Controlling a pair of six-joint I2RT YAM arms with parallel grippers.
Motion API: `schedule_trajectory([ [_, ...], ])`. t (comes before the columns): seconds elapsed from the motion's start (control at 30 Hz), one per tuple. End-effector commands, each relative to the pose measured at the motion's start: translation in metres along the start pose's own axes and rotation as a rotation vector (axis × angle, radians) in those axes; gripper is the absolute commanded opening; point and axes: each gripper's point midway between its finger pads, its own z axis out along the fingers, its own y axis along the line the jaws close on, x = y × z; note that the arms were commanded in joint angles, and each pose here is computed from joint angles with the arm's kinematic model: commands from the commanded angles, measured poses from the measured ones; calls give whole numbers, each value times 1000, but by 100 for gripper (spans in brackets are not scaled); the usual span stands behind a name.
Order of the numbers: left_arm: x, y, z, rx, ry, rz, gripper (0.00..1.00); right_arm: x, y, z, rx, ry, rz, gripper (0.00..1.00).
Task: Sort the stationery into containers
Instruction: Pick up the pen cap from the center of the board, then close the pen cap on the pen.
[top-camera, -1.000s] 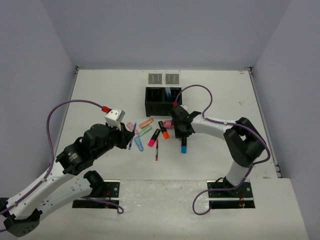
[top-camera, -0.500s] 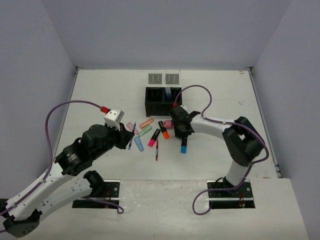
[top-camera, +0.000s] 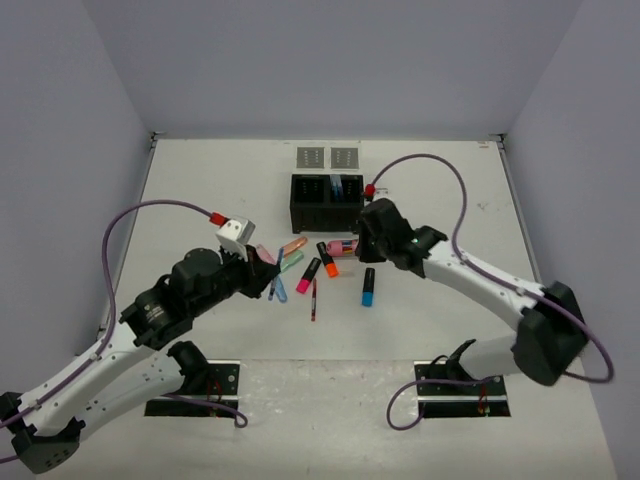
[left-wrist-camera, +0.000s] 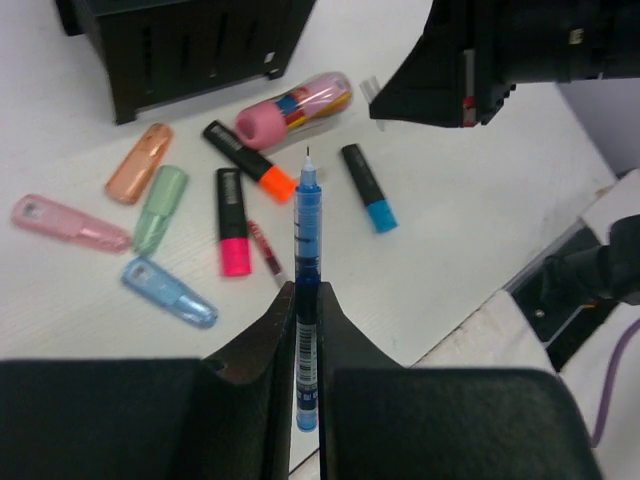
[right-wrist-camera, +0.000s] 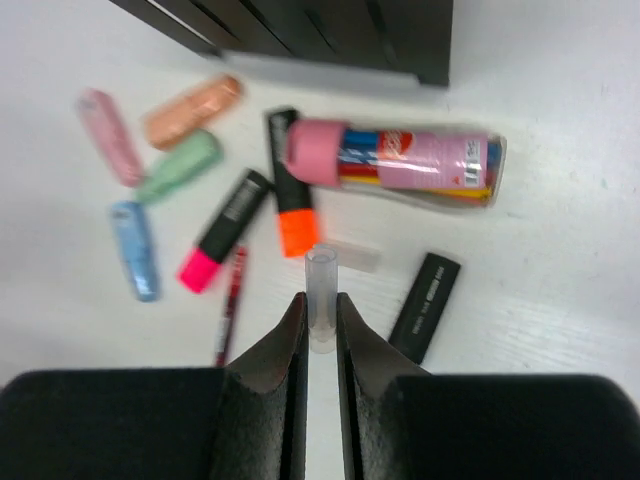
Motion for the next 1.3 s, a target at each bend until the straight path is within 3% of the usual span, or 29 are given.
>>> schedule_trajectory([
  [0.0,-26,-63,-2,354,-149,-68,0,-65,57,-93,-429,-366,146,0],
  [0.13,-37,-94,-7,559,-246,-101,0,-93,70,-180,-881,-767,392,0],
  [0.17,-44,-103,-11,611,-290,-96,0,-96,69,-203,-984,-827,452,0],
  [0.27,-41,-123,-17,720,-307,-79,0,-99,77,-236,-1118,-914,432,0],
  [0.43,-47,-148,-24,798,-342,-43,0,-92,99,-249,-1214,-878,319,0],
  [0.63,-43,-150,-7,760,-282,-43,0,-78,111,-255,-1291,-851,216,0],
  [0.97,-47,-154,-9,772,-276,-27,0,-67,129,-244,-1301,-725,120,0],
  [1.27,-51,-154,-12,766,-285,-13,0,-59,130,-234,-1283,-690,94,0],
])
